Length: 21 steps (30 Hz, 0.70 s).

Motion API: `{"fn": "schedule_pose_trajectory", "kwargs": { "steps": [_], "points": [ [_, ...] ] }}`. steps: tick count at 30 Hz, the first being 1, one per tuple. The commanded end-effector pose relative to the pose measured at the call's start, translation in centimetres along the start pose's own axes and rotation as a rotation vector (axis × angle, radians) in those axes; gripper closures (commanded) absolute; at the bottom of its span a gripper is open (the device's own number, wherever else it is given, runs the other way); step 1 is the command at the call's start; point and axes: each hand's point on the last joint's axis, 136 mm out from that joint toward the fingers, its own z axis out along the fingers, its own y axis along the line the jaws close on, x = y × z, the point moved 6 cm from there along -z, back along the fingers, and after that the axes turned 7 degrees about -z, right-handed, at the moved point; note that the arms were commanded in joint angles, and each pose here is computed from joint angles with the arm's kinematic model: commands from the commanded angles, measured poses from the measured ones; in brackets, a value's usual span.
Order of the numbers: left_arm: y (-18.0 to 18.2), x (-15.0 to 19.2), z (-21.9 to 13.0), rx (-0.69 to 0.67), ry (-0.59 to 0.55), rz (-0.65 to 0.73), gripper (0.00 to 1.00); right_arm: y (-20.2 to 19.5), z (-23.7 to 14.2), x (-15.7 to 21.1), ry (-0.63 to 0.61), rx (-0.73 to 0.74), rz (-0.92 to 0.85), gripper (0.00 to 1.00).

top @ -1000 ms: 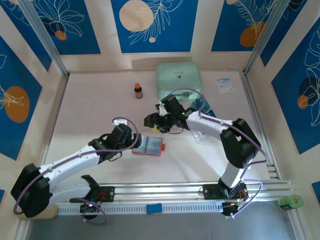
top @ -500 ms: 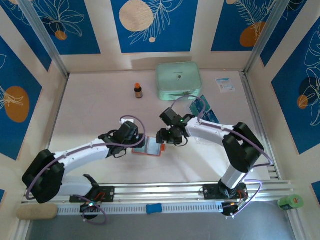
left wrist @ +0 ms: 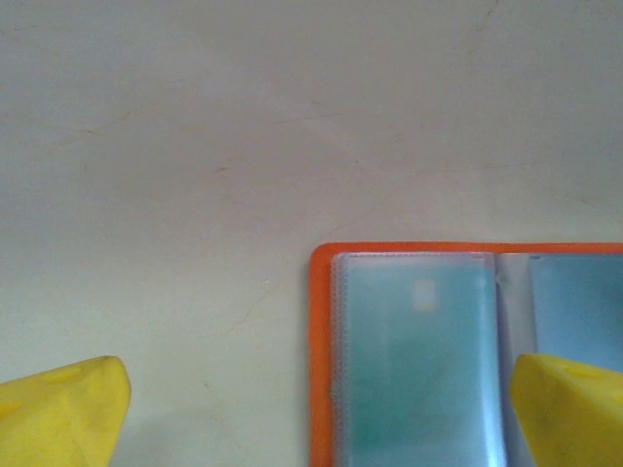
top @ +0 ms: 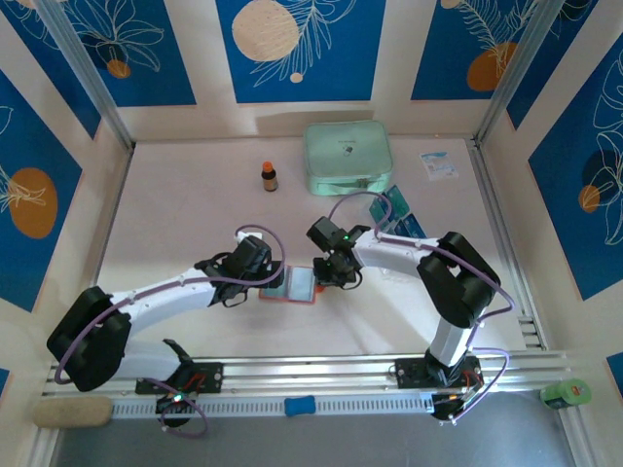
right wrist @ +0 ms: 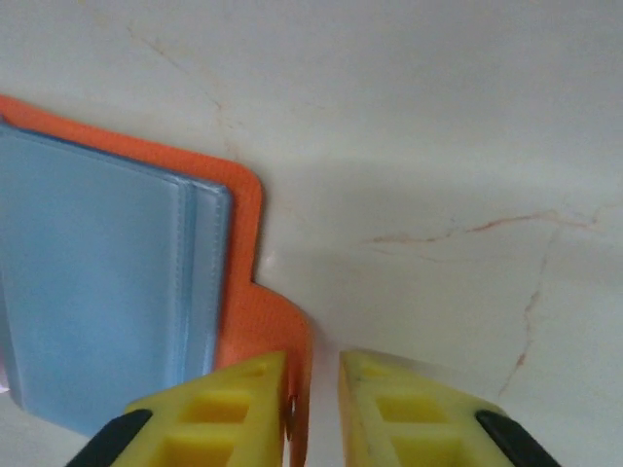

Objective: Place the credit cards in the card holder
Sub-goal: Move the card holder to the center of the table.

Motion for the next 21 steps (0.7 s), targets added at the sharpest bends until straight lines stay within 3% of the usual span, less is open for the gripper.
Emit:
{"fn": "schedule_pose_trajectory", "kwargs": {
  "steps": [1, 3, 15, 16, 19, 21],
  "points": [
    [-0.3, -0.7, 0.0, 0.014, -0.011, 0.007, 0.0, -0.7, -0.4, -0.6, -0.006, 0.013, 0.03, 0.94],
    [-0.3, -0.6, 0.0, 0.011, -0.008, 0.006, 0.0, -1.2, -0.6, -0.7, -0.011, 0.011, 0.044, 1.0],
    [-0.5, -0.6, 0.1, 0.021, -0.005, 0.006, 0.0, -3.7, -1.1, 0.0, -0.012, 0.026, 0.102, 1.0],
    [-0.5, -0.6, 0.1, 0.022, -0.004, 0.005, 0.0, -3.8, -1.1, -0.1, -0.011, 0.024, 0.1, 0.95],
    [-0.6, -0.7, 0.1, 0.025, -0.003, 0.006, 0.0, -3.7, -1.8, -0.5, -0.022, 0.013, 0.085, 0.67],
    [-0.6, -0.7, 0.1, 0.026, -0.001, 0.005, 0.0, -3.7, -2.8, -1.0, -0.042, 0.0, 0.077, 0.58]
  ]
}}
